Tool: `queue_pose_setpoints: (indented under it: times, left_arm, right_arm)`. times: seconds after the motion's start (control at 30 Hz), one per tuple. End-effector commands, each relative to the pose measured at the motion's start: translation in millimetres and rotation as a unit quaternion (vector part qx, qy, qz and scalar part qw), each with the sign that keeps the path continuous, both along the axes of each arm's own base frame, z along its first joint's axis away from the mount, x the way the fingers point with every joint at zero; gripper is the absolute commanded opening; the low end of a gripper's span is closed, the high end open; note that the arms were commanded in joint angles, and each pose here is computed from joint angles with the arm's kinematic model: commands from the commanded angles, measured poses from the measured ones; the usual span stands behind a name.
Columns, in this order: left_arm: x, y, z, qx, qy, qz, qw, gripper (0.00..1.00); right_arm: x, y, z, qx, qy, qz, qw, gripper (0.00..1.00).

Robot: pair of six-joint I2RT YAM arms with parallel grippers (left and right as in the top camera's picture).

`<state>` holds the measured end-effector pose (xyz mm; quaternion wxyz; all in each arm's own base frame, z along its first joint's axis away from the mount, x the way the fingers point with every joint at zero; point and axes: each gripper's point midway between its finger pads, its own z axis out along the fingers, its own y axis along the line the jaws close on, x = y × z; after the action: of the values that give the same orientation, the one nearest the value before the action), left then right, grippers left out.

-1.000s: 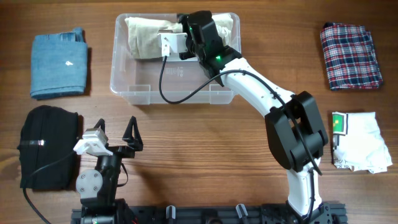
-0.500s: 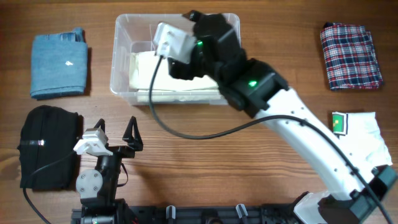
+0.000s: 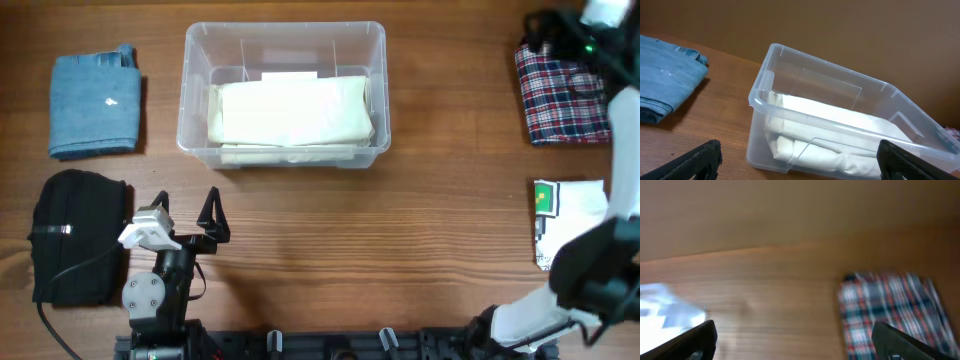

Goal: Pack container
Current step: 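Release the cream cloth and move the right gripper to the plaid cloth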

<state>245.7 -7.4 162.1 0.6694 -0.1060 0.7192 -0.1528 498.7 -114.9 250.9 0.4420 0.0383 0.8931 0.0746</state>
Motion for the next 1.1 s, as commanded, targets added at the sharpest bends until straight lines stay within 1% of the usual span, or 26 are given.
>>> queue_pose_setpoints:
  times: [0.0,0.13,0.23,0.27,0.33,0.47,0.63,0.77,0.87,0.97,1.07]
  left_arm:
    - [-0.1,-1.1,-2.1,0.0,0.002,-0.002,1.0,1.0]
    - [-0.1,-1.1,-2.1,0.0,0.002,-0.002,1.0,1.0]
    - [-0.1,-1.1,-2.1,0.0,0.002,-0.002,1.0,1.0]
    - [-0.1,-1.1,-2.1,0.0,0.002,-0.002,1.0,1.0]
    - [-0.1,-1.1,-2.1,0.0,0.002,-0.002,1.0,1.0]
    - [-0.1,-1.1,-2.1,0.0,0.002,-0.002,1.0,1.0]
    - [-0.1,-1.1,-2.1,0.0,0.002,-0.002,1.0,1.0]
    - [-0.1,-1.1,-2.1,0.0,0.002,-0.002,1.0,1.0]
    - [-0.1,-1.1,-2.1,0.0,0.002,-0.002,1.0,1.0]
    - [-0.1,-1.1,-2.1,0.0,0.002,-0.002,1.0,1.0]
    - [-0.1,-1.1,-2.1,0.0,0.002,-0.002,1.0,1.0]
  right_arm:
    - [-3.9,-52.1,-49.9,0.094,0.048,-0.071,0.992,1.0]
    - [-25.6,-116.4,-111.2,0.133,0.096,-0.128,0.978,1.0]
    - [-46.1,-148.3,-137.4,0.147,0.119,-0.161,0.969,1.0]
    - [-51.2,-155.5,-143.6,0.143,0.123,-0.162,0.969,1.0]
    - [-72.0,-180.1,-160.3,0.133,0.149,-0.197,0.96,1.0]
    - [-95.7,-198.8,-190.8,0.141,0.18,-0.21,0.951,1.0]
    - [-95.5,-201.7,-224.5,0.148,0.197,-0.209,0.946,1.0]
    - [-89.7,-203.6,-241.9,0.152,0.192,-0.203,0.948,0.99]
    - [-81.8,-197.7,-252.8,0.174,0.181,-0.188,0.949,0.98]
    - [-72.6,-192.5,-264.6,0.197,0.171,-0.183,0.948,0.93]
    - [-63.2,-180.6,-269.9,0.214,0.162,-0.161,0.95,0.8]
